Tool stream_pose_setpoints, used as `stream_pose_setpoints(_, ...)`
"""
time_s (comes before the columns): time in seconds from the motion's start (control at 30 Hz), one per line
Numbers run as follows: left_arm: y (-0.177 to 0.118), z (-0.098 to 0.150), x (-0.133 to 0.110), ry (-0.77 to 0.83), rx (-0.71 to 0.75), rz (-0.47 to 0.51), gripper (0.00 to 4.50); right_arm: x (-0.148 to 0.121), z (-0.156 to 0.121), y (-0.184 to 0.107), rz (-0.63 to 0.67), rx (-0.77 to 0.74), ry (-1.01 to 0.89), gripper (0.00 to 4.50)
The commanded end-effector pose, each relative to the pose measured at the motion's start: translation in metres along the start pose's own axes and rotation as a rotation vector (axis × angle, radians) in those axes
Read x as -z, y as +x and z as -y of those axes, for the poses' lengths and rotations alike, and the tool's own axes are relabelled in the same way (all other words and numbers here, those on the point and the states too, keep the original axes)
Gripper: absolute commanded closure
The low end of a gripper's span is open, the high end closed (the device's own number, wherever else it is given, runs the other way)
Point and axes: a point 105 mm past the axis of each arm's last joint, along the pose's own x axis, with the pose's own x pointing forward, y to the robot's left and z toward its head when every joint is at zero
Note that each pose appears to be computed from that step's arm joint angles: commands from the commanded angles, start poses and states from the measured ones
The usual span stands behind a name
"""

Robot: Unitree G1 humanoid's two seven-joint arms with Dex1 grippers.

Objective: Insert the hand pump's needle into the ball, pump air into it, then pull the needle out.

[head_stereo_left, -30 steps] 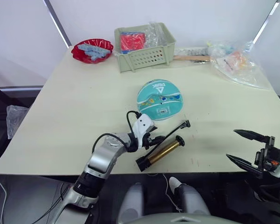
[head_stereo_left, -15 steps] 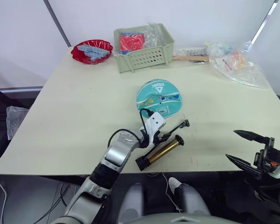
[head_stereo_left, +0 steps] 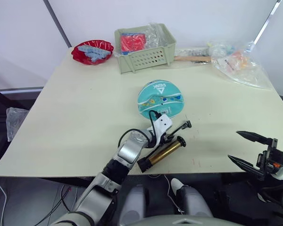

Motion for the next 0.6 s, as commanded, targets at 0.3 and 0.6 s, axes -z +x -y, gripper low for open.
stream_pose_setpoints(0.3, -0.001, 0.010, -0.008, 0.052, 0.078, 0.049, 4.44, -0.006, -0.001, 0.003, 0.028, 0.036, -0.028, 0.00)
stream_pose_setpoints(0.6, -0.008, 0.011, -0.043, 0.085, 0.126, 0.265, 4.44, -0.001, 0.010, 0.016, 0.029, 0.216, 0.034, 0.00)
